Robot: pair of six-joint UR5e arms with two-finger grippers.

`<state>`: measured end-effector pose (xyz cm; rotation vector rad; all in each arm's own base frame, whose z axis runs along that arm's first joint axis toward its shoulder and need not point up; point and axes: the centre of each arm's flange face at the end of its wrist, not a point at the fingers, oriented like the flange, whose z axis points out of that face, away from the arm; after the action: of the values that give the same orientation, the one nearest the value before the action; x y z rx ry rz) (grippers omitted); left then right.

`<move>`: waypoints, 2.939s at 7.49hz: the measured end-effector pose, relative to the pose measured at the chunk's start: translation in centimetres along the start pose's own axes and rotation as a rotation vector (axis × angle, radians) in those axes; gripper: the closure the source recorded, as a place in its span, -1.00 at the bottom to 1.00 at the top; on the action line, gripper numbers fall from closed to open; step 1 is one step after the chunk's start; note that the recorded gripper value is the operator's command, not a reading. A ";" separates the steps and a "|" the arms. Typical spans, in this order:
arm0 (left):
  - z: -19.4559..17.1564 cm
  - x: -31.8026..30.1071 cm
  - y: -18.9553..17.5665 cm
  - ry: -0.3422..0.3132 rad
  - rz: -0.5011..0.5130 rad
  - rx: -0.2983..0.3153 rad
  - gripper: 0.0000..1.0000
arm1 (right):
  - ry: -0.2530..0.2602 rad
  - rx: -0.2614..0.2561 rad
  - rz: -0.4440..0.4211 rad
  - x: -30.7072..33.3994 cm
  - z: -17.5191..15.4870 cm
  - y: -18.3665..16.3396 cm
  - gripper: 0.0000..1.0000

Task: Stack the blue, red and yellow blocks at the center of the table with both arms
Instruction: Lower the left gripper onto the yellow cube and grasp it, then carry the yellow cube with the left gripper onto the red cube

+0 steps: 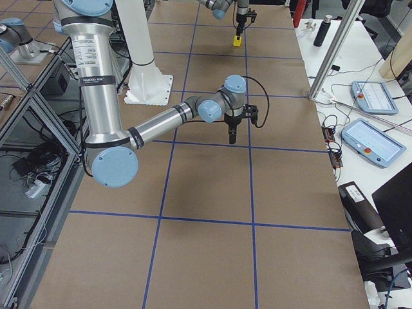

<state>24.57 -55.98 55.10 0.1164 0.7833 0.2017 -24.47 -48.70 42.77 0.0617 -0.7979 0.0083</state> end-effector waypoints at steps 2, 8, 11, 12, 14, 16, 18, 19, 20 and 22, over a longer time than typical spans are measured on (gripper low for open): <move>0.5 0.1 0.0 -0.001 -0.028 -0.008 -1.00 | 0.000 0.000 0.000 0.0 0.0 0.0 -1.00; 2.9 2.1 0.7 0.007 0.017 -0.042 -0.34 | -0.003 0.002 0.000 -0.1 -0.2 0.1 -1.00; 2.6 2.8 0.2 0.009 0.015 -0.038 1.00 | -0.004 0.003 0.000 -0.1 -0.3 0.1 -1.00; 2.1 3.6 -0.4 0.014 0.016 -0.033 1.00 | -0.003 0.003 0.001 0.0 -0.3 0.1 -1.00; -1.4 8.2 -2.4 0.069 -0.037 -0.011 1.00 | -0.003 0.004 0.001 0.1 -0.3 0.1 -1.00; -6.1 19.0 -3.7 0.158 -0.162 0.023 1.00 | 0.006 0.006 0.000 1.8 -0.7 0.0 -1.00; -8.4 33.1 -3.5 0.169 -0.279 0.012 1.00 | 0.012 0.000 -0.028 5.9 -1.5 -0.4 -1.00; -9.9 40.1 -3.0 0.141 -0.298 0.005 1.00 | 0.002 -0.012 -0.042 8.7 -2.1 -0.4 -1.00; -10.6 45.8 -1.7 0.120 -0.295 0.006 1.00 | -0.010 -0.022 -0.054 11.2 -2.6 -0.4 -1.00; -11.1 52.9 -2.0 0.102 -0.285 0.004 1.00 | -0.013 -0.029 -0.068 13.8 -2.9 -0.1 -1.00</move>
<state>53.48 -45.82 10.52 -0.0024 0.8925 -0.0643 -12.71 -48.80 50.61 0.0619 -0.8080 -0.0681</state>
